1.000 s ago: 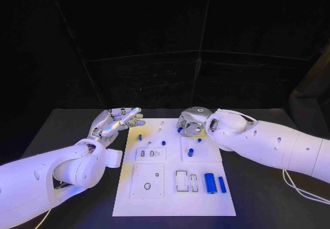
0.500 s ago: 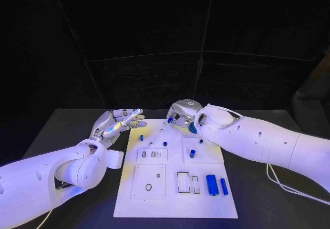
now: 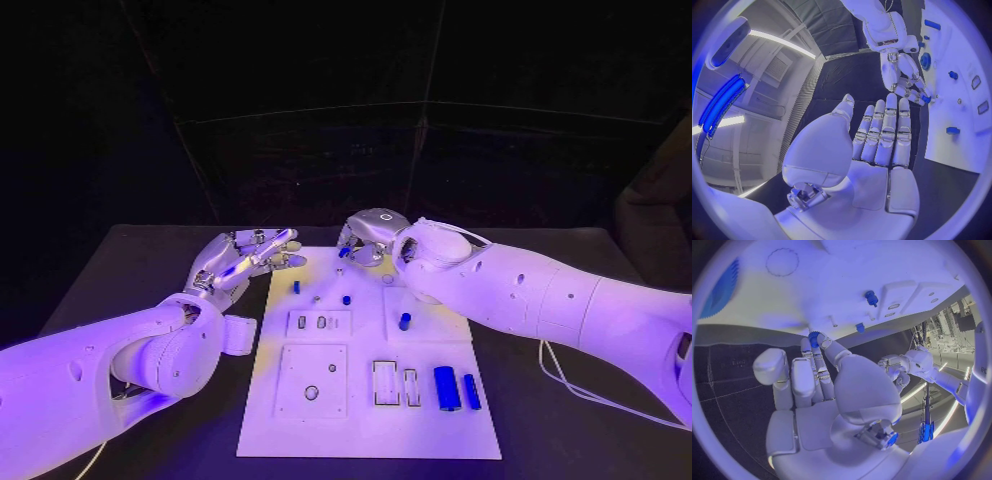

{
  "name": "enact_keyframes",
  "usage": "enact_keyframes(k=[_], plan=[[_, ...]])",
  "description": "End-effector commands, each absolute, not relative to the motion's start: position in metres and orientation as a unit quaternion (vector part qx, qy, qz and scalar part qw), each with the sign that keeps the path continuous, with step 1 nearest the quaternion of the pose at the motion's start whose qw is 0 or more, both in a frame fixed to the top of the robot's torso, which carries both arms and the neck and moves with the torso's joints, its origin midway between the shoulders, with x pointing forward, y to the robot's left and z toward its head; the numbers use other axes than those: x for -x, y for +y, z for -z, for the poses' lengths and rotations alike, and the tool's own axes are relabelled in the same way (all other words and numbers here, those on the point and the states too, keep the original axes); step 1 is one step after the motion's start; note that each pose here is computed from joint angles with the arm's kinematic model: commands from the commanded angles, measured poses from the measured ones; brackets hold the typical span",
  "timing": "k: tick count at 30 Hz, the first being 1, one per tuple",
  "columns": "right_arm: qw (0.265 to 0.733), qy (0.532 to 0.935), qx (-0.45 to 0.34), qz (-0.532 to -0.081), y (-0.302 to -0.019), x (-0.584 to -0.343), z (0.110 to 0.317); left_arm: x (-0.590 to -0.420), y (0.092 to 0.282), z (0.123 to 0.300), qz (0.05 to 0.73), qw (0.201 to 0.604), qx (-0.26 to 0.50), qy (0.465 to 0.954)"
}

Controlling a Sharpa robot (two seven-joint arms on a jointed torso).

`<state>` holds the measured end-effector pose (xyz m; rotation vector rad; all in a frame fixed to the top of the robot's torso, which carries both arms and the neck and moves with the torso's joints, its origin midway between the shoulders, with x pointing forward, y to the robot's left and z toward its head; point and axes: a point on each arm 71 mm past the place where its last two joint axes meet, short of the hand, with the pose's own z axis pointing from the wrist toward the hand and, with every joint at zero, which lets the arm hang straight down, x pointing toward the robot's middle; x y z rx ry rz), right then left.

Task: Assemble the parts on the task board

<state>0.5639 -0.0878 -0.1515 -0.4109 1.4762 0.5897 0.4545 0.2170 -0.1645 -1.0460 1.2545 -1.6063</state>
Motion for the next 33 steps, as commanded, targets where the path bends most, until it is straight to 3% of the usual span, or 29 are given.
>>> enact_keyframes(k=[1,16,33], plan=[[0.671,0.666,0.190,-0.263,-0.0853,-0.5649,0.1522,-0.4539,0.2156,0.1624,0.646,0.407,0.412,0.498],[0.692,0.658,0.193,-0.227,-0.0834,-0.5686,0.1514,-0.4546,0.2156,0.1620,0.646,0.403,0.412,0.501],[0.696,0.656,0.194,-0.218,-0.0888,-0.5685,0.1510,-0.4548,0.2165,0.1623,0.646,0.400,0.412,0.503]])
